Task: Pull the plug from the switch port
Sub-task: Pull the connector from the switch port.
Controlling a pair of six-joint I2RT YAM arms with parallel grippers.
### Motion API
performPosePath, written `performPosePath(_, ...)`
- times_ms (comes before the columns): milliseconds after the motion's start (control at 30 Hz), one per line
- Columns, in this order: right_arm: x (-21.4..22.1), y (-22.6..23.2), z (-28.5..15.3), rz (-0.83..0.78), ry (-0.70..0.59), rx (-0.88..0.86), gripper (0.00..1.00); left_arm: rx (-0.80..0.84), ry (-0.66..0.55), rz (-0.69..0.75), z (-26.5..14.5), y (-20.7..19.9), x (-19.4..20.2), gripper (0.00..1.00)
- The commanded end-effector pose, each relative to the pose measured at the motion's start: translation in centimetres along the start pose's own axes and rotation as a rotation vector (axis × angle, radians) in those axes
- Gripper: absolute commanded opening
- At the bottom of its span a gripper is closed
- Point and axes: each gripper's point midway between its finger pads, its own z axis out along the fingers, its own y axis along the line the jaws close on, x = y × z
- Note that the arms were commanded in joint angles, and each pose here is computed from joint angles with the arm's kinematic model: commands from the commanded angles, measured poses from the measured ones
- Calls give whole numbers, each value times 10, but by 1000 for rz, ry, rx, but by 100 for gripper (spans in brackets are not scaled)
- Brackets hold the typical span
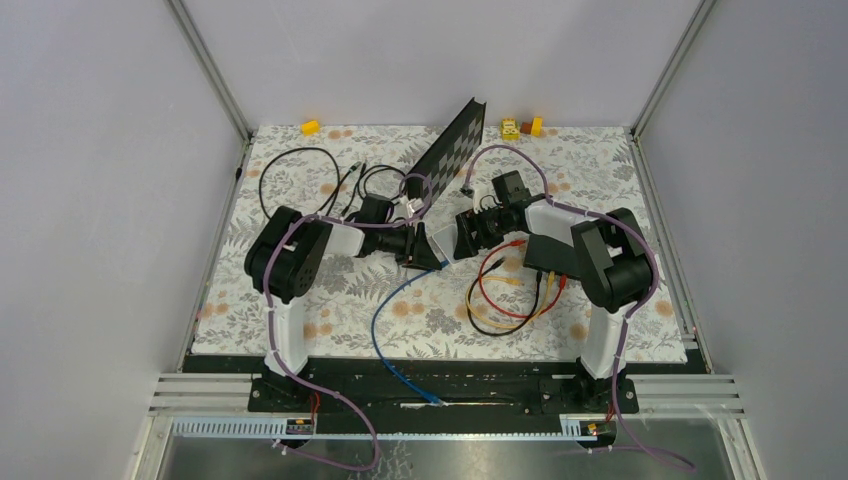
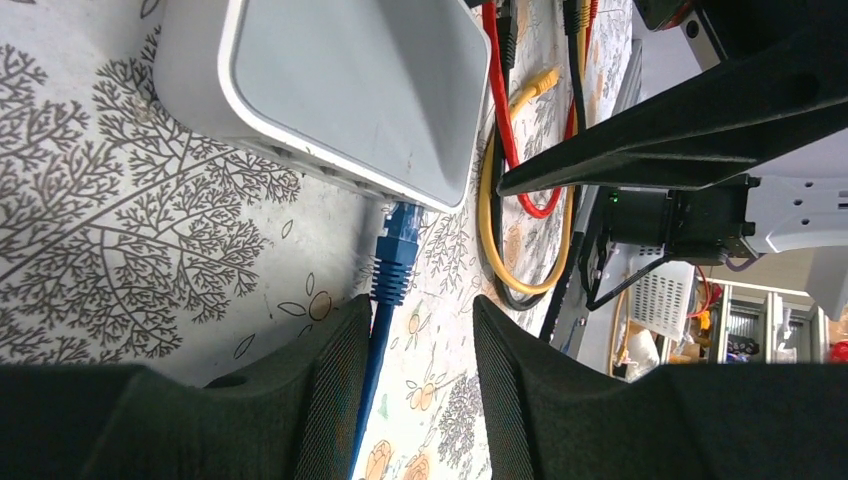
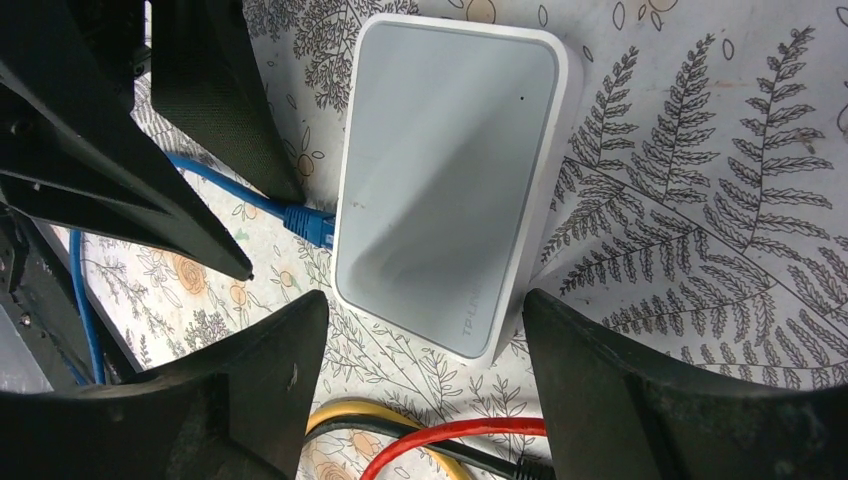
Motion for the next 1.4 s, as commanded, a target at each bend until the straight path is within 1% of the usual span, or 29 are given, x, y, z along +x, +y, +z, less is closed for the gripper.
performPosePath(0, 35, -3, 10, 79, 113, -11, 78, -138, 61, -127, 10, 44, 37, 47)
performPosePath(300, 38, 2, 11, 92, 116, -42, 77, -78, 2, -157, 18, 38, 23, 48)
performPosePath(567, 40, 10, 12, 101, 118, -88, 75, -70, -88, -123, 16, 34, 11, 48)
performPosePath(767, 39, 10, 11, 94, 113, -83, 75, -80, -156, -78, 9, 31, 13, 46)
performPosePath(1133, 42, 14, 12, 99, 109, -108, 73, -121, -221, -68, 7, 37, 19, 40)
performPosePath(1367, 44, 14, 12, 102, 112, -115, 72, -116, -250, -65, 6, 35, 15, 40)
